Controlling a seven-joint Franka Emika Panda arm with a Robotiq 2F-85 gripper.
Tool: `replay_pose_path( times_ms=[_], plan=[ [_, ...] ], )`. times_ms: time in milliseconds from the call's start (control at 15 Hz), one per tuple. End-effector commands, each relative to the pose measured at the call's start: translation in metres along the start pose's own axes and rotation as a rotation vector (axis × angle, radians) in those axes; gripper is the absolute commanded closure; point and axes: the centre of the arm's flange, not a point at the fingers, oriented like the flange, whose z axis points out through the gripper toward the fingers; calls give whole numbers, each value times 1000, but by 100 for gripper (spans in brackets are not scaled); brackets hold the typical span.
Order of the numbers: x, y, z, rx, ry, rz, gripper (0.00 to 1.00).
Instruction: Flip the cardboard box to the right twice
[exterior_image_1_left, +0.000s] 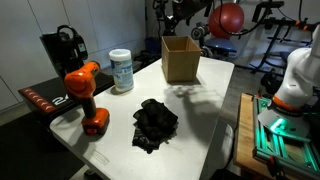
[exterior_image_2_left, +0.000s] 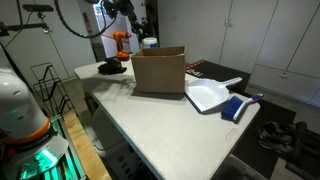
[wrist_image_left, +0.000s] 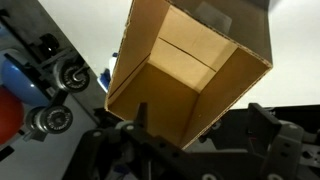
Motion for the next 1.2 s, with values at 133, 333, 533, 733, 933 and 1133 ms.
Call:
replay_pose_path(
  times_ms=[133, 333, 533, 733, 933, 1133],
  plan=[
    [-3, 12, 27, 171, -118, -219, 0],
    [-4, 13, 46, 257, -164, -341, 0],
    [-9, 12, 67, 307, -251, -470, 0],
    [-15, 10, 83, 338, -311, -571, 0],
    [-20, 9, 95, 332, -346, -630, 26],
    [-26, 5, 100, 314, -395, -617, 36]
  ],
)
